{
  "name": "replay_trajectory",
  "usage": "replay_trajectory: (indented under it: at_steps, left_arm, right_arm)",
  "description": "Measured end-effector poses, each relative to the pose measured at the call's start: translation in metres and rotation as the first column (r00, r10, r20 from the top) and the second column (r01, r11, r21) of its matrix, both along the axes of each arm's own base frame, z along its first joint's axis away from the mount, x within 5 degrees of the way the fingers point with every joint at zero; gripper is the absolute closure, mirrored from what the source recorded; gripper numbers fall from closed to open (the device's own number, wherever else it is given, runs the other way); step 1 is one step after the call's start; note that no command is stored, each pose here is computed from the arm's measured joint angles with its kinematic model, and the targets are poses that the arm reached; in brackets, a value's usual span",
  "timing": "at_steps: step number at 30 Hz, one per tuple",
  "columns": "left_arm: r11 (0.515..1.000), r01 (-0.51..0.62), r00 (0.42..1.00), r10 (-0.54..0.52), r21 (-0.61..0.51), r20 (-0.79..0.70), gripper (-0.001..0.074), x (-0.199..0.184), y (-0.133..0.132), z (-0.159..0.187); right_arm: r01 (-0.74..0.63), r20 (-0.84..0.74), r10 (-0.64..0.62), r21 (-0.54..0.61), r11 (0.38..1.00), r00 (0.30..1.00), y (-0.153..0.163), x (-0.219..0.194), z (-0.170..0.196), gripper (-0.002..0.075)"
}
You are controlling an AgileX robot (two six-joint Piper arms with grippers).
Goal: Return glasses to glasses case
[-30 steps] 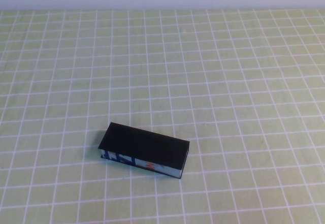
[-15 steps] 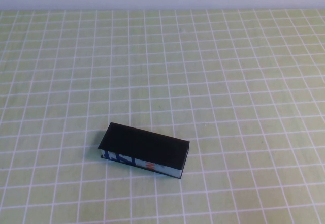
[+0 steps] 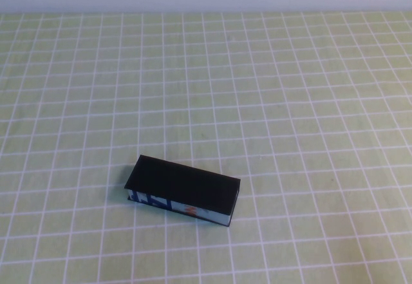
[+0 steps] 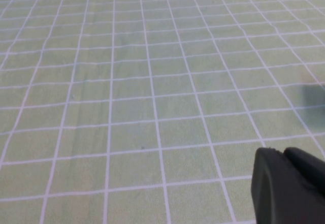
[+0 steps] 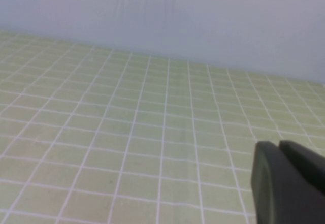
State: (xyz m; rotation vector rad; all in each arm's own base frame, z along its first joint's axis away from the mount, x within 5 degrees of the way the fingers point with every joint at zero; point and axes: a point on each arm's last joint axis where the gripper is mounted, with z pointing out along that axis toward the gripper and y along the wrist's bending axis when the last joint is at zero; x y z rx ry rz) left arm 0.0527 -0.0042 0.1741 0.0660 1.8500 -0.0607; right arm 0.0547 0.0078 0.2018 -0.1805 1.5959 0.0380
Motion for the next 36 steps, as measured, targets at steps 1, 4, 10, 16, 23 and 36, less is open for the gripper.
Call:
replay_trajectory:
  at_steps: [1, 4, 10, 16, 23, 36]
  left_arm:
    - [1.0, 0.0, 1.0, 0.0, 0.0, 0.0, 0.0738, 0.0, 0.0, 0.0]
    - [1.0, 0.0, 1.0, 0.0, 0.0, 0.0, 0.0738, 0.0, 0.0, 0.0]
    - [1.0, 0.0, 1.0, 0.0, 0.0, 0.0, 0.0738, 0.0, 0.0, 0.0]
    - [1.0, 0.0, 1.0, 0.0, 0.0, 0.0, 0.0738, 0.0, 0.0, 0.0]
    - [1.0, 0.0, 1.0, 0.0, 0.0, 0.0, 0.0738, 0.0, 0.0, 0.0]
    - [1.0, 0.0, 1.0, 0.0, 0.0, 0.0, 0.0738, 0.0, 0.0, 0.0]
  right_arm:
    - [0.002, -0.005, -0.002, 0.004, 1.0, 1.0, 0.0, 0.001, -0.005, 0.0743]
    - [0.0, -0.037, 0.001, 0.016, 1.0, 0.999, 0.0, 0.001, -0.01, 0.0743]
    - [-0.01, -0.164, 0.015, 0.026, 1.0, 0.986, 0.002, -0.001, -0.021, 0.0743]
    - [-0.016, -0.223, 0.023, 0.033, 0.999, 0.975, 0.002, -0.002, -0.027, 0.0743]
    - [-0.016, -0.224, 0.025, 0.04, 0.999, 0.974, 0.003, -0.002, -0.027, 0.0743]
    - [-0.016, -0.224, 0.025, 0.04, 0.999, 0.974, 0.003, -0.002, -0.027, 0.0743]
